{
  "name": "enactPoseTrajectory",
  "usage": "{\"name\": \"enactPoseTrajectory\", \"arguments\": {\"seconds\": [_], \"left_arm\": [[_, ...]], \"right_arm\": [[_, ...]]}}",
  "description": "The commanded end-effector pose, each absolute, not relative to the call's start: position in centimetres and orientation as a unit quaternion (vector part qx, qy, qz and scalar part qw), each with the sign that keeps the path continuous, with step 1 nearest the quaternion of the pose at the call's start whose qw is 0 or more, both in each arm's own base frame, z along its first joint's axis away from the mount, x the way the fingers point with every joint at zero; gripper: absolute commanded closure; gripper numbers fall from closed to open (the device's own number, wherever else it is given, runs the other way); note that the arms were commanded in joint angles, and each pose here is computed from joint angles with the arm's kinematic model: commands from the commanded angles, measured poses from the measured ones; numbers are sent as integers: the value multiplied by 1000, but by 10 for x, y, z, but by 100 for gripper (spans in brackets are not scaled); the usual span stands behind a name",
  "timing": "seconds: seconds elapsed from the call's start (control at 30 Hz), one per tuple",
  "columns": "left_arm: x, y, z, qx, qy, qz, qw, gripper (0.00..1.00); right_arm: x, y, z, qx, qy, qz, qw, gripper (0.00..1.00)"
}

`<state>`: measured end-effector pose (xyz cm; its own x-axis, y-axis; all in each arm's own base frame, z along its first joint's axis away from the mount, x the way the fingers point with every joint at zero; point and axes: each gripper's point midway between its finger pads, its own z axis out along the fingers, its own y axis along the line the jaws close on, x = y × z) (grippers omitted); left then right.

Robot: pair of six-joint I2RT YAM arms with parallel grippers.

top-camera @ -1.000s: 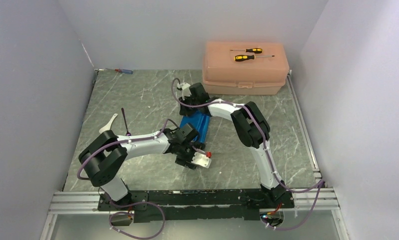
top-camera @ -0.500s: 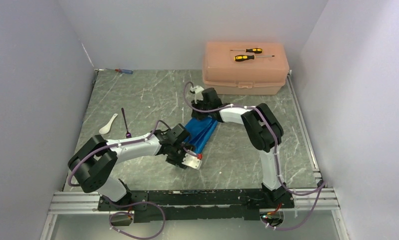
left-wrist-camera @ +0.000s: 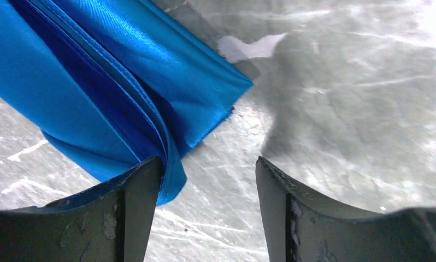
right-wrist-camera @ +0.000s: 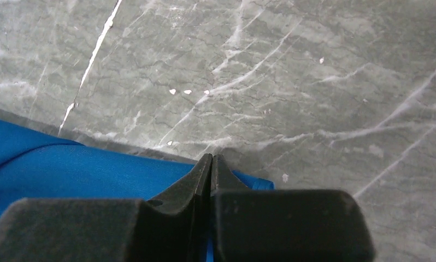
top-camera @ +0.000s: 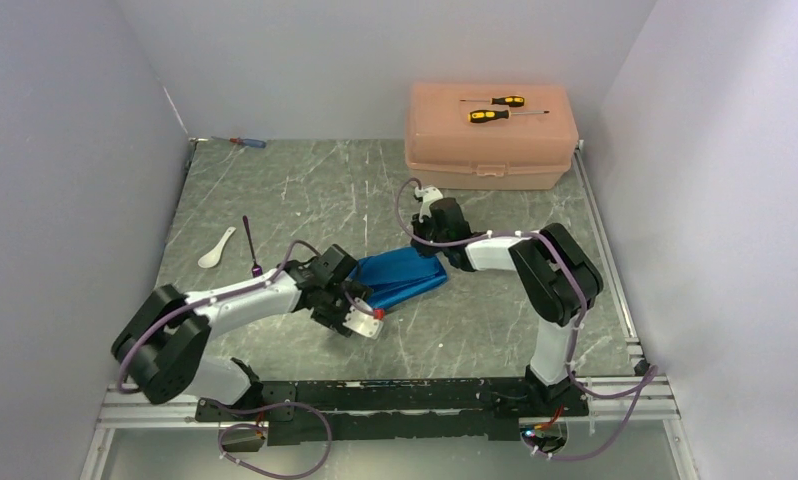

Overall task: Fold the napkin into a case and place the utensils inside
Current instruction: Rotate the 2/3-rectangle-folded napkin at the center of the board, then pick up the 2/3-rectangle-folded napkin from the center of the board.

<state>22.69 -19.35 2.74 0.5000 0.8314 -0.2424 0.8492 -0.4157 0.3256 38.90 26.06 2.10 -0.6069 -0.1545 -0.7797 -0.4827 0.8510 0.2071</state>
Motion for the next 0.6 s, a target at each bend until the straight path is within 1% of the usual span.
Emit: {"name": "enactPoseTrajectory", "arguments": {"seconds": [0.0,0.17,0.23,0.3,0.43,0.57], "left_arm": [[205,-198,52,867,432,-45,245,29],[175,-203,70,880,365,-76,295,21],[167,-204,70,877,360,-87,307,20],[165,-207,71,867,371,-99,318,20],[166,-215,64,858,377,-99,336,21],[173,-223,51,860,370,-95,339,22]], "right_arm": [[401,257,60,-163,851,201,458,92],[404,262,108,-189,816,214,502,89],[399,272,128,-208,794,241,518,89],[389,288,139,-231,776,280,516,89],[357,326,140,-294,750,326,495,91],[329,346,127,-339,728,358,475,92]]}}
